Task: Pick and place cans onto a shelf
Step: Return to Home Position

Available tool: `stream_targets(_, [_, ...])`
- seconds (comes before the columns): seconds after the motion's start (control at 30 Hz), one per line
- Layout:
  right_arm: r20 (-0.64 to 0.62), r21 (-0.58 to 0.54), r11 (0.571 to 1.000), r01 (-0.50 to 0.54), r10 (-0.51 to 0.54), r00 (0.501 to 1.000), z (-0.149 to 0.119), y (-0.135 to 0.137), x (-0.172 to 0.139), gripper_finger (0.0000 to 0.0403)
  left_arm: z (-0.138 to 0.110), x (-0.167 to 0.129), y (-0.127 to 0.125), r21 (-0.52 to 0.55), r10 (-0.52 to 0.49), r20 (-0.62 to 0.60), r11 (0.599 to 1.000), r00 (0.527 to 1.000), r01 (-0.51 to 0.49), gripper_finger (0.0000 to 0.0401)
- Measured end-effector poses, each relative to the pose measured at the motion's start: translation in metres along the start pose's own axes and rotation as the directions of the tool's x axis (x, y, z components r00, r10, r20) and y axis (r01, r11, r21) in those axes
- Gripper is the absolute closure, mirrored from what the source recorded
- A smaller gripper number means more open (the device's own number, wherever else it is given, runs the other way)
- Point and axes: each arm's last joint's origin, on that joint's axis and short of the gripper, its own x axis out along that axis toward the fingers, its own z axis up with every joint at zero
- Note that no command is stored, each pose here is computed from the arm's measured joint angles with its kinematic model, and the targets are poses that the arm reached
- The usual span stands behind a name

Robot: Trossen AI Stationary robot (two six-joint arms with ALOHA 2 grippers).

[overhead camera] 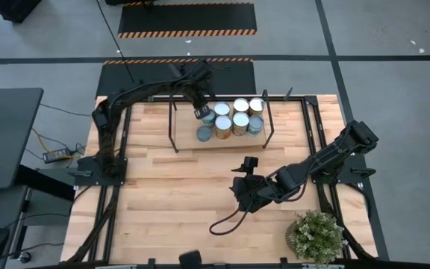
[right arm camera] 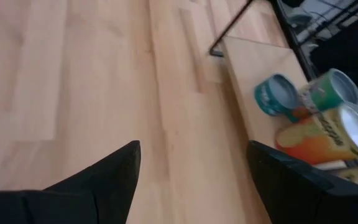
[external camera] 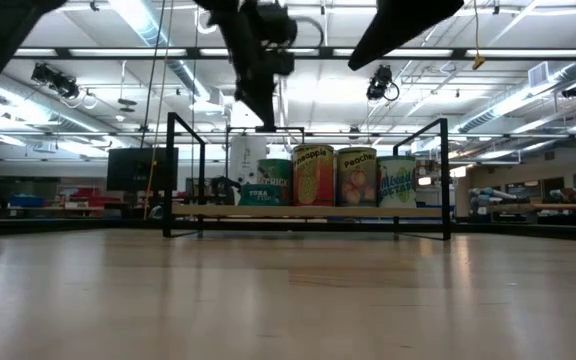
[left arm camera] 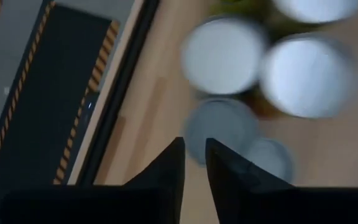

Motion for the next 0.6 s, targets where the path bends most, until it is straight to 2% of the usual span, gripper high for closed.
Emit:
stream_targets(0.2, [-0.045, -0.038, 0.999, 0.027, -0.029, 0.999, -0.007, -0.002, 0.000, 0.0103, -0.001, -0.041, -0.047, 0.121, -0.061, 0.047, 0.991, 0.997, 0.055, 0.0347])
stream_targets(0.37, [-0.060, -0.069, 0.998, 0.011, -0.015, 0.998, -0.022, -0.003, -0.007, 0.0103, -0.012, -0.067, -0.087, 0.200, -0.118, 0.008, 0.973, 0.993, 0.114, 0.0351])
stream_targets(0.5, [-0.035, -0.015, 1.000, 0.002, -0.002, 0.999, -0.035, -0.014, -0.020, 0.0103, -0.023, -0.088, -0.114, 0.244, -0.140, -0.004, 0.960, 0.990, 0.137, 0.0351])
stream_targets(0.6, [0.025, 0.041, 0.998, -0.039, 0.038, 0.999, -0.044, -0.021, -0.027, 0.0103, -0.035, -0.092, -0.129, 0.258, -0.139, 0.024, 0.958, 0.990, 0.128, 0.0351])
